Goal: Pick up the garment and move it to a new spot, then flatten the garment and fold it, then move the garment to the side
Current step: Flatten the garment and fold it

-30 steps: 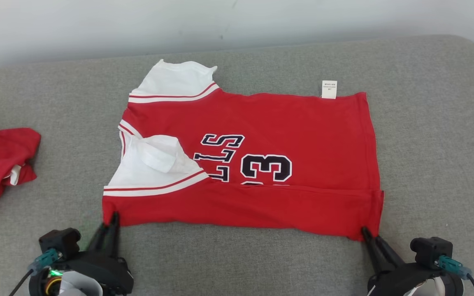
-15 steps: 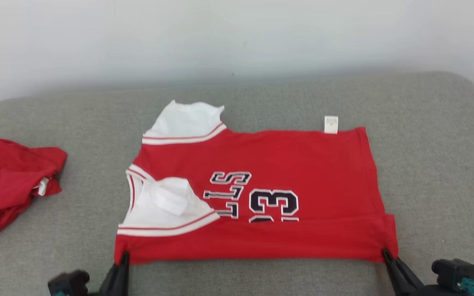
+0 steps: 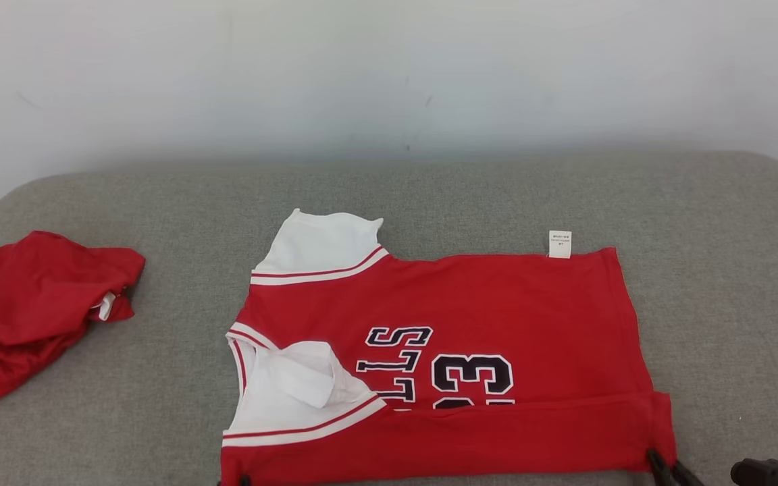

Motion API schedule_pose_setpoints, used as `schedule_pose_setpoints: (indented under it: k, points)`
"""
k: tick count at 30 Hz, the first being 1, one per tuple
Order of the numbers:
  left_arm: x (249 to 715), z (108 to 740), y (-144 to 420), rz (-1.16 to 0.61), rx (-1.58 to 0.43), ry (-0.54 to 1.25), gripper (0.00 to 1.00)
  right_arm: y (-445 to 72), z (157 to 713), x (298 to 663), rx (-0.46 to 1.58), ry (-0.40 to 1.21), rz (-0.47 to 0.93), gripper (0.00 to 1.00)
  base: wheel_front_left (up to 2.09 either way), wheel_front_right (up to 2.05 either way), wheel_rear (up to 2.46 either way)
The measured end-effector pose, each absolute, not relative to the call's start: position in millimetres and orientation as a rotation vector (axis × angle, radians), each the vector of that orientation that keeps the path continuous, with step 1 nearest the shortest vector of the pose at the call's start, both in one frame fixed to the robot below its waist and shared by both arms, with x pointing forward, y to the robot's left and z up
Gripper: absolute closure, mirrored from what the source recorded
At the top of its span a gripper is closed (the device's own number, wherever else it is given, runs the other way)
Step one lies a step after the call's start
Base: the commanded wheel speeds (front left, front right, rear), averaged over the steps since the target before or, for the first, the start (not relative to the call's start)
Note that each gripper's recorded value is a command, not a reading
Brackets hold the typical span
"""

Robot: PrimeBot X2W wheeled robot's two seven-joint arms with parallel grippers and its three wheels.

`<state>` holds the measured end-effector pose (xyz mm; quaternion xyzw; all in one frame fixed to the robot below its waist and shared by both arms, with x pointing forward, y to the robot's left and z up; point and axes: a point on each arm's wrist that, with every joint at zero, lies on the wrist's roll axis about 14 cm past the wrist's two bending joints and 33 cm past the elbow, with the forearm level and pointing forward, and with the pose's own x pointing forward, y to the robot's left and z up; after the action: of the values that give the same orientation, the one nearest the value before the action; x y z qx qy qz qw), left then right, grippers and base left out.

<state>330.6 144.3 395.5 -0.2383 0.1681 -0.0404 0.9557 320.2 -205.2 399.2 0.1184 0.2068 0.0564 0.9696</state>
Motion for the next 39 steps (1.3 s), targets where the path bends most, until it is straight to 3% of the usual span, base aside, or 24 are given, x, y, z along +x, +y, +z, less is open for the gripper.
schedule_pose_setpoints:
  k: [8,13,21,39]
  points:
    - [344,421,154,-0.066,-0.46,0.245,0.0,-208,429,331,0.227,0.298,0.094,0.0,0.0,0.0,0.0]
    - [366,479,175,-0.038,-0.39,0.038,0.0,-205,468,342,0.249,0.125,0.082,0.0,0.0,0.0,0.0]
    - [372,527,191,-0.032,-0.258,-0.123,0.0,-194,510,347,0.235,-0.062,0.085,0.0,0.0,0.0,0.0]
    - [362,522,189,-0.05,-0.121,-0.115,0.0,-181,521,345,0.195,-0.126,0.085,0.0,0.0,0.0,0.0]
